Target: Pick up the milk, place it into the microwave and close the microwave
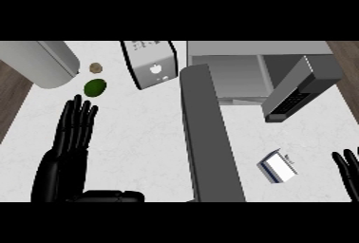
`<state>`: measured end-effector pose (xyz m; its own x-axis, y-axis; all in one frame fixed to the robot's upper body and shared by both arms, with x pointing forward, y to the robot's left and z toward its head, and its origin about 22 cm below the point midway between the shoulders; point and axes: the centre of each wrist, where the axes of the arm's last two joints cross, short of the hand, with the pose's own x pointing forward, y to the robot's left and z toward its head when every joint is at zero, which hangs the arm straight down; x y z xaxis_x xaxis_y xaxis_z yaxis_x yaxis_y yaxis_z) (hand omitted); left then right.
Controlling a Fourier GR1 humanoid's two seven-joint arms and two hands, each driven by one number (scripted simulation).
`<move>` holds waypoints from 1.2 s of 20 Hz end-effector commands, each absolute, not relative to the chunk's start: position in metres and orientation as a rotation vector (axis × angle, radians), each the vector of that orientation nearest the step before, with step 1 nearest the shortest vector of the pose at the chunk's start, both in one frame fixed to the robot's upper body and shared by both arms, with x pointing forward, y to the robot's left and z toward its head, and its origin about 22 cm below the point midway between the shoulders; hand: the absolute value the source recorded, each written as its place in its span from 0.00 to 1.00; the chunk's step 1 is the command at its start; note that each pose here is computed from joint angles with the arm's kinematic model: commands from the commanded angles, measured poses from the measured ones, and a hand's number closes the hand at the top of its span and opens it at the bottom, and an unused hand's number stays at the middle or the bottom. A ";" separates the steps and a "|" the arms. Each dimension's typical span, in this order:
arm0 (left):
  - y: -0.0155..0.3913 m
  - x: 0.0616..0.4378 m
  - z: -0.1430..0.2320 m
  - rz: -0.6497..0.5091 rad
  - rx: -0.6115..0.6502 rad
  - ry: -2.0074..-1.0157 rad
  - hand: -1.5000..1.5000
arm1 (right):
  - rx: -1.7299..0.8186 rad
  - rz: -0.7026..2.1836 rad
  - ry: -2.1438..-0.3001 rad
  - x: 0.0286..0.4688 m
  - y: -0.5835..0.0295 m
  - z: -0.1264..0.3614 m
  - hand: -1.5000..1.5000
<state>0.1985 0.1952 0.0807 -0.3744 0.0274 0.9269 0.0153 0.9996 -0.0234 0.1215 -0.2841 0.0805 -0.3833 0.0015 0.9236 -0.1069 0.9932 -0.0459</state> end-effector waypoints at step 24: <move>0.100 0.141 0.027 0.049 -0.093 -1.906 0.00 | -0.065 0.061 -1.848 0.110 -0.316 -0.068 0.00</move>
